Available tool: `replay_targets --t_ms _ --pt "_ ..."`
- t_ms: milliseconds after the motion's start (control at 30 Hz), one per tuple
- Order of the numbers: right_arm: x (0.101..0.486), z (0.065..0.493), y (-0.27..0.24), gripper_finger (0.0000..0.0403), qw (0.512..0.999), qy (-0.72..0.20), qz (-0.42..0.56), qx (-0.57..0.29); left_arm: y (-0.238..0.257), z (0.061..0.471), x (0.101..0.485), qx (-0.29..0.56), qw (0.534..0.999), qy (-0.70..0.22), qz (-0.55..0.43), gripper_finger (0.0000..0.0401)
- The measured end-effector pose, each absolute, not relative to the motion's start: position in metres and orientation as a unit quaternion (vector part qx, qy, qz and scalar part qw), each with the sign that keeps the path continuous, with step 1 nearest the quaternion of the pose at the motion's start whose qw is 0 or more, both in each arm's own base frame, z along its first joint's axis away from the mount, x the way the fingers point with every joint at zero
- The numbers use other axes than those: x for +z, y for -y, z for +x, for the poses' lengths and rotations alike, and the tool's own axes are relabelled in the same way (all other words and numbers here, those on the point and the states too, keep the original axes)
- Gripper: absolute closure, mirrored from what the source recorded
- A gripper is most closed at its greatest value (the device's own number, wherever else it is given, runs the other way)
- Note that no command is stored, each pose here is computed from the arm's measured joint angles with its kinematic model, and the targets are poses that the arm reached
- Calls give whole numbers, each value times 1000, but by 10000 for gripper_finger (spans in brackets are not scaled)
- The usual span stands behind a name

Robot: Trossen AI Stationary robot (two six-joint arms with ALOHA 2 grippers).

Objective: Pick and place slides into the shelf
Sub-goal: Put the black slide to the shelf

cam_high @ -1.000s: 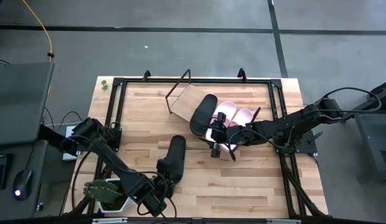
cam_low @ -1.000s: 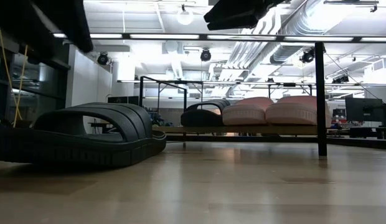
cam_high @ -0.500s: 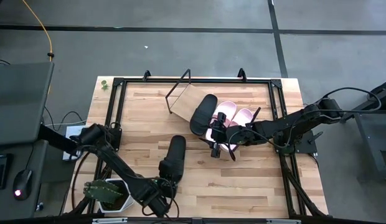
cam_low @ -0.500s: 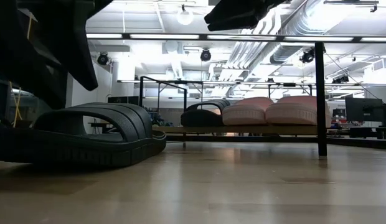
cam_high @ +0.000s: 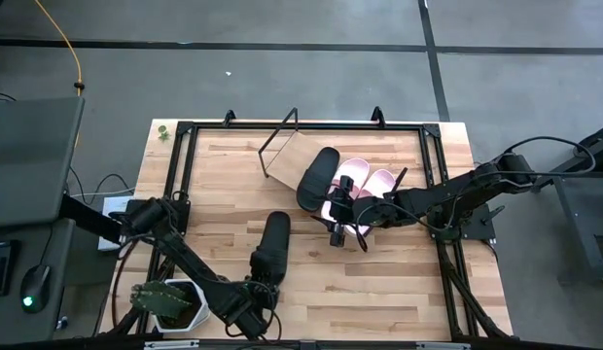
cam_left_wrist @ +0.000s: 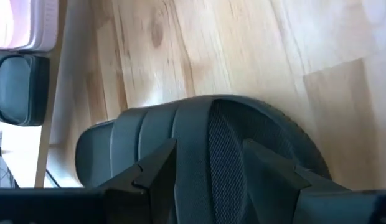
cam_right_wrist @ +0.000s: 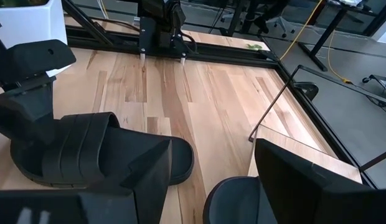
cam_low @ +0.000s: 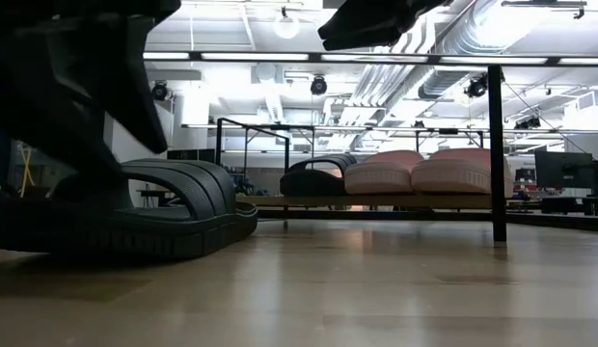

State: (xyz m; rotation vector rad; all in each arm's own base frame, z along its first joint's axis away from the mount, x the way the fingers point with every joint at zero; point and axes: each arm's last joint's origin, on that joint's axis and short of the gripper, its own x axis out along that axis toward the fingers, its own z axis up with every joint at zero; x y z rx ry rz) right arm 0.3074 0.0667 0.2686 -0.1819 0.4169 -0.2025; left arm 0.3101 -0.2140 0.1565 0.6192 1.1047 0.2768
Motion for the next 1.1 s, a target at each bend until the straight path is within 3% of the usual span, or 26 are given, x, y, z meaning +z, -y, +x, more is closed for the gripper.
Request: replay_targets --t_ms 1100 --pt "268 307 -67 181 968 -211 -91 -100 213 313 147 158 791 -497 320 235"
